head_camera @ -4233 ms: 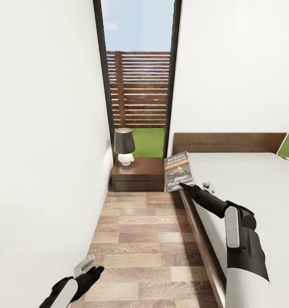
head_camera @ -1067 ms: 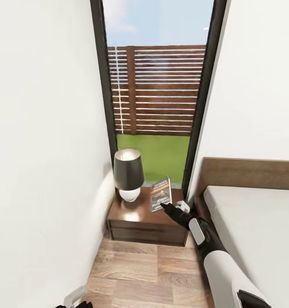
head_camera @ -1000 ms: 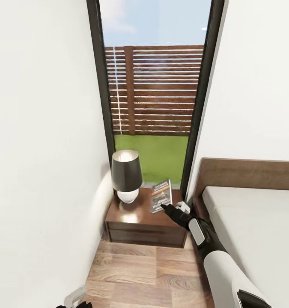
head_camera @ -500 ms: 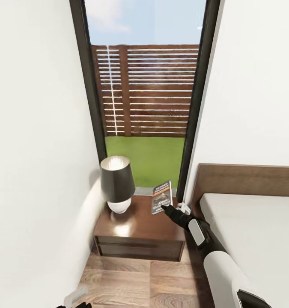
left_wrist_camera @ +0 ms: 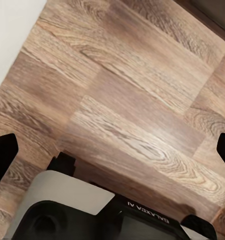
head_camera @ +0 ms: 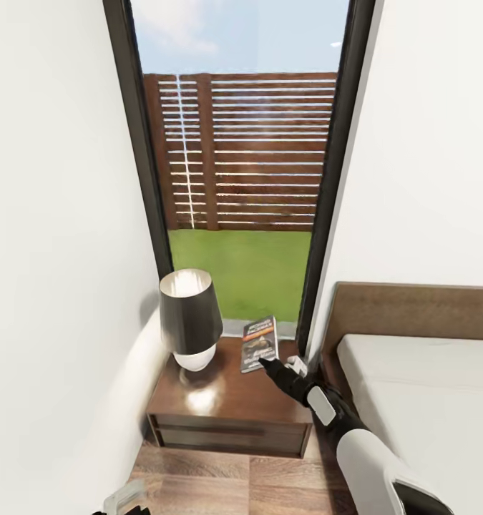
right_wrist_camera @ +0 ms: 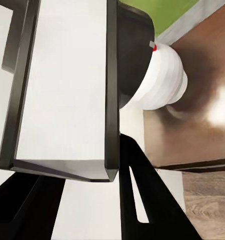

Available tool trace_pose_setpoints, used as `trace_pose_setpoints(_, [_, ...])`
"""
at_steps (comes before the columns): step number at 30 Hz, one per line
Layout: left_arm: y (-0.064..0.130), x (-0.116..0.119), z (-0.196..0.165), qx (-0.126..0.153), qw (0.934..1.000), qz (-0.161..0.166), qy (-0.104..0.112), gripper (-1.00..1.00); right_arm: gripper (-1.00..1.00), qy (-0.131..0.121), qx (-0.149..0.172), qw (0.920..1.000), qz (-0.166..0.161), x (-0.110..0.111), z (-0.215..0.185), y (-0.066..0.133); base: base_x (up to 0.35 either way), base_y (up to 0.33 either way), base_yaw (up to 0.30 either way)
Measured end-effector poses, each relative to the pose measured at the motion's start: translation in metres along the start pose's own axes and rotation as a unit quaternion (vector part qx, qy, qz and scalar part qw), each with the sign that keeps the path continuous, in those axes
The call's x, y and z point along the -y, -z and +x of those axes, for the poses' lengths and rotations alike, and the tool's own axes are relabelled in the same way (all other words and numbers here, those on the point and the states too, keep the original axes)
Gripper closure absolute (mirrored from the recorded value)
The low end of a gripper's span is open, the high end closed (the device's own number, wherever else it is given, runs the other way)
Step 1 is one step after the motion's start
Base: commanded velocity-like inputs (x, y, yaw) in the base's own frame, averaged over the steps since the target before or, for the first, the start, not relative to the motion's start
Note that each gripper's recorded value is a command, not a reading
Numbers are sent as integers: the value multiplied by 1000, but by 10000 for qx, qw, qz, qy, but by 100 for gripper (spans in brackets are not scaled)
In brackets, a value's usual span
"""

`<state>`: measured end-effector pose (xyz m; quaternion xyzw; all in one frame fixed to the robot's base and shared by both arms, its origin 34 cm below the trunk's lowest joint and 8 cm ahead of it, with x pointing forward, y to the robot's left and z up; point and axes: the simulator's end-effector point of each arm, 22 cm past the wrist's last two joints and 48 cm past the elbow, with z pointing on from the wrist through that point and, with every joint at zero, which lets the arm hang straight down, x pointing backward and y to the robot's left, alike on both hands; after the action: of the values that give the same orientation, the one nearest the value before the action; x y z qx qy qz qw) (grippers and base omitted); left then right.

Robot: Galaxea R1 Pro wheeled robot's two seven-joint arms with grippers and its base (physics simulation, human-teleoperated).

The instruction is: In the bedroom, move the book from the bed onto either nightstand, and place the two sandals side by side next to the bed.

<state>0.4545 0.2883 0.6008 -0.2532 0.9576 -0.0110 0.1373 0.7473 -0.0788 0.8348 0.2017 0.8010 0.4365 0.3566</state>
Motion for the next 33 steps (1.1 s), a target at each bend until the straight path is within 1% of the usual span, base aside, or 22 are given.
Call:
trace_pose_setpoints(1, [0,-2,0,-15,10000,-13,56,-100,100,-26,5,10000,-35,0,2,0,23,-1,0])
trace_pose_setpoints(2, [-2,-13,7,-118,9991,-47,404,-100,100,-93,38,9999,-101,1,3,0,15,-1,0])
trace_pose_setpoints(3, [-3,-19,12,-181,9977,-50,647,-100,100,-177,108,9997,-136,3,0,1,12,0,0])
trace_pose_setpoints(4, [-4,-21,14,-204,9971,-48,736,-100,100,-219,146,9995,-148,6,-1,1,12,0,0])
trace_pose_setpoints(5, [-5,-21,14,-205,9970,-47,739,-100,100,-213,139,9996,-148,7,-1,0,9,0,0])
trace_pose_setpoints(7, [-8,-22,19,-246,9957,-20,896,-100,100,-347,278,9988,-179,12,-9,2,5,0,0])
trace_pose_setpoints(11, [-12,-18,22,-251,9947,24,992,-100,100,-404,372,9983,-193,18,-14,2,3,0,0])
trace_pose_setpoints(12, [-13,-14,22,-234,9945,60,1020,-100,100,-433,413,9980,-182,21,-18,3,1,0,0])
trace_pose_setpoints(16, [-18,-11,23,-221,9945,89,1019,-100,100,-433,442,9980,-131,24,-23,-1,0,0,0])
trace_pose_setpoints(17, [-19,-11,23,-216,9945,93,1023,-100,100,-424,453,9980,-92,25,-25,-2,0,0,0])
trace_pose_setpoints(18, [-20,-12,22,-204,9943,101,1043,-100,100,-411,475,9980,87,31,-31,-4,0,0,0])
trace_pose_setpoints(21, [-24,-12,23,-211,9941,111,1061,-100,100,-416,419,9979,269,40,-31,-6,0,0,0])
trace_pose_setpoints(22, [-25,-11,23,-222,9939,132,1075,-100,100,-438,336,9979,330,42,-29,-8,0,0,0])
trace_pose_setpoints(23, [-21,1,12,-119,9938,281,1068,-100,100,-512,100,9982,309,33,-28,-12,0,0,0])
trace_pose_setpoints(26, [-17,10,6,-51,9941,368,1018,-100,100,-564,-124,9980,271,28,-25,-16,0,0,0])
trace_pose_setpoints(30, [-8,15,3,32,9945,334,996,-100,100,-617,-338,9973,216,24,-21,-19,0,0,0])
trace_pose_setpoints(32, [-6,16,3,45,9941,320,1032,-100,100,-617,-365,9972,199,25,-21,-20,0,0,0])
trace_pose_setpoints(33, [-5,16,4,28,9934,326,1100,-100,100,-618,-379,9972,182,24,-21,-21,0,0,0])
